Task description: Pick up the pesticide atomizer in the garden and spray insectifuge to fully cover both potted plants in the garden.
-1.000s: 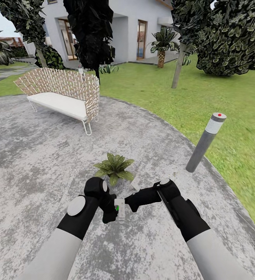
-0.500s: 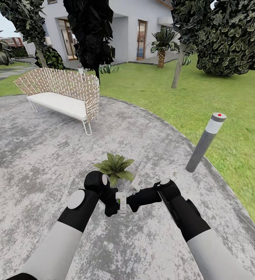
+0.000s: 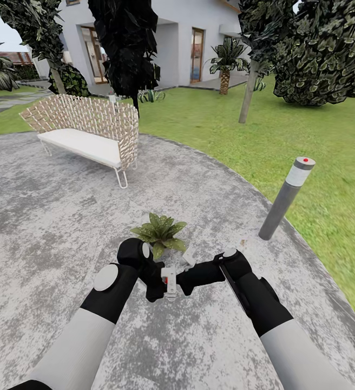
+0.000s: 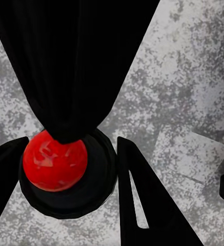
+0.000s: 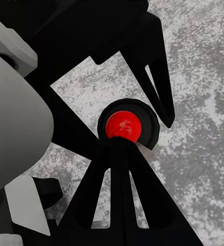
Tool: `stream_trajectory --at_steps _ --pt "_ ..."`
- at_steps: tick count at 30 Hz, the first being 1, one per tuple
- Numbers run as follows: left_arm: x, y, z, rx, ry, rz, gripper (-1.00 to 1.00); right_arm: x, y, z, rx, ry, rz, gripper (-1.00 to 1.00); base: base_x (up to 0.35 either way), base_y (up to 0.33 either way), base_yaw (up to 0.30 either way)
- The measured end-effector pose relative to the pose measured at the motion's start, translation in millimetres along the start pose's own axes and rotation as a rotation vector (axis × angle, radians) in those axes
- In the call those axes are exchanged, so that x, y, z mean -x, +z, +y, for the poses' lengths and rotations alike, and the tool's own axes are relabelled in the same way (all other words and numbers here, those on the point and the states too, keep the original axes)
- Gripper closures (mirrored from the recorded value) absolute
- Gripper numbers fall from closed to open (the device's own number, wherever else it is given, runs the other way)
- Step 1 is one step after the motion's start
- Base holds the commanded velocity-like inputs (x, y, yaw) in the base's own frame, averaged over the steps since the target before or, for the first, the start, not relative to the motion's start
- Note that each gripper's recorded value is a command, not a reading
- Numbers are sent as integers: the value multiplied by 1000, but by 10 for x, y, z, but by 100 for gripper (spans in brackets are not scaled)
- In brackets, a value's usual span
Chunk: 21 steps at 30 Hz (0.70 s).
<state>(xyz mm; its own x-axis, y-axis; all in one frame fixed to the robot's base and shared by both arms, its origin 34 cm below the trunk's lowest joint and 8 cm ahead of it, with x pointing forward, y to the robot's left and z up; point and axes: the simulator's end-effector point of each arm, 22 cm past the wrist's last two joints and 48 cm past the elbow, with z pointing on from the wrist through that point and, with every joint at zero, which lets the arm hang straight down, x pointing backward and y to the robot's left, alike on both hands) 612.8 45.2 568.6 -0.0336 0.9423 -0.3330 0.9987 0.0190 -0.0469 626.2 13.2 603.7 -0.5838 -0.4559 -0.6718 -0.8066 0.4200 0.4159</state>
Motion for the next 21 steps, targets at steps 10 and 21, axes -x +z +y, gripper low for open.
stream_trajectory --at_steps 10,21 --pt "-29 5 6 1 0 9 100 2 -1 0 0 0 0 100 0 0 0" --pt "-443 -44 100 18 -28 72 100 -5 -4 -5 -1 0 1 100 0 0 0"
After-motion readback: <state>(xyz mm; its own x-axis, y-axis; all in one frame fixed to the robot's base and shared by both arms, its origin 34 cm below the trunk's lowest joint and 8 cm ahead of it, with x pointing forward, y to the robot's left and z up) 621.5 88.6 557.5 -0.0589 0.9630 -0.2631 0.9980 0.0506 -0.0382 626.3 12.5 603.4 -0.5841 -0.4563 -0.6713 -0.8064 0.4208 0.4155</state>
